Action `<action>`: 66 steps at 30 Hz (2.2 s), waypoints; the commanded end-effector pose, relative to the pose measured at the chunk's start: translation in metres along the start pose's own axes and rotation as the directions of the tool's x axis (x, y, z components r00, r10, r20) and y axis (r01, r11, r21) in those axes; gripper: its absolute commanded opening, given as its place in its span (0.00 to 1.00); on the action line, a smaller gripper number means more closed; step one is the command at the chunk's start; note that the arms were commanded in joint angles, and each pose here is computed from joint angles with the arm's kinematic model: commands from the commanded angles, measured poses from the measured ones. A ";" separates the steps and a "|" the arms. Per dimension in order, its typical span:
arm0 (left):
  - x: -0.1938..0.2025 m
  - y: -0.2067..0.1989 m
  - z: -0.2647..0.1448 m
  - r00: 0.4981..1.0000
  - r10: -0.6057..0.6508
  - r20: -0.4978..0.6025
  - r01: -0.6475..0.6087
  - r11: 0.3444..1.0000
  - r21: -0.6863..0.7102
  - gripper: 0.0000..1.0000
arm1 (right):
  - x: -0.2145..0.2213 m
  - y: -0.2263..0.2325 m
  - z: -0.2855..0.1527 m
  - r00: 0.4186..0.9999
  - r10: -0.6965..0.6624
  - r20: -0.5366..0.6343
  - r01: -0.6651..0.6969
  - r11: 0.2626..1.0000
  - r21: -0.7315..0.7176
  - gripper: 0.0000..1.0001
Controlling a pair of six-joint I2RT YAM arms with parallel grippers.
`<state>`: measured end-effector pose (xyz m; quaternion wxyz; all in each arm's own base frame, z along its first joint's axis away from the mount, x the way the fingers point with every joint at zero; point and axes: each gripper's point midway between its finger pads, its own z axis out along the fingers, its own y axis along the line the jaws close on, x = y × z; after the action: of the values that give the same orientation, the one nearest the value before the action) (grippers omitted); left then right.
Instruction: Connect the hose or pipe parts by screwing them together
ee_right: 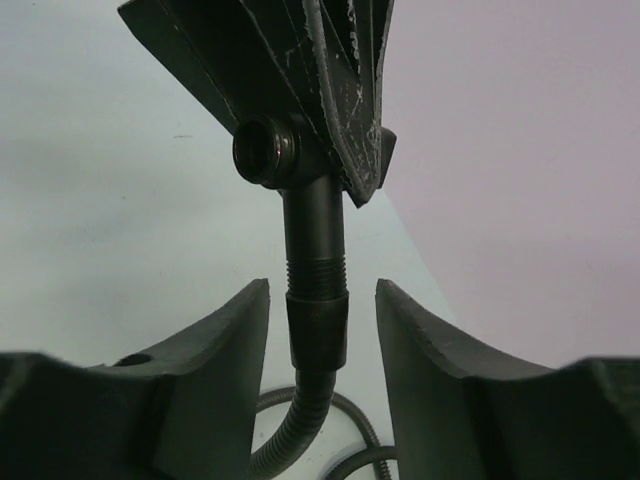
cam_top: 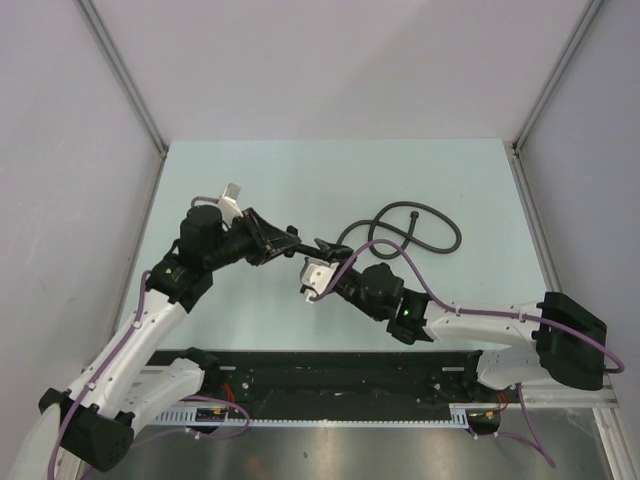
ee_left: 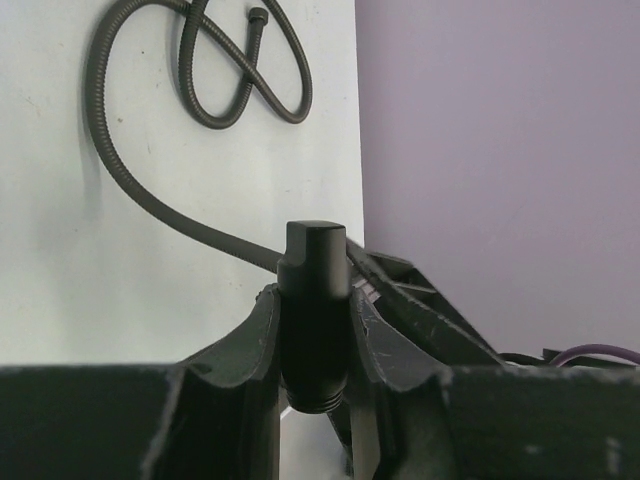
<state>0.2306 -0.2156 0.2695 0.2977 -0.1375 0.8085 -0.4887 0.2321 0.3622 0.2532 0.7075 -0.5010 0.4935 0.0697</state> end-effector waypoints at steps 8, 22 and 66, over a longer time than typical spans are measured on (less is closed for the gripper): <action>0.009 -0.036 -0.005 0.966 0.244 -0.085 -0.225 0.957 0.182 0.00 | -0.030 -0.003 0.001 0.966 0.232 0.110 -0.212 0.963 -0.166 0.00; 0.050 -0.036 -0.017 0.549 0.794 0.260 -0.779 0.374 0.504 0.00 | -0.030 0.025 -0.040 0.724 0.676 -0.137 -0.504 0.383 -0.774 0.00; 0.000 -0.040 -0.016 0.991 -0.135 0.015 0.130 0.975 0.180 0.00 | -0.023 -0.022 -0.008 0.999 -0.014 -0.036 0.018 0.995 0.099 0.07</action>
<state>0.2200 -0.2215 0.2832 0.2792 -0.1777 0.7679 -0.5485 0.2301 0.3500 0.2599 0.6902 -0.5030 0.5201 0.0123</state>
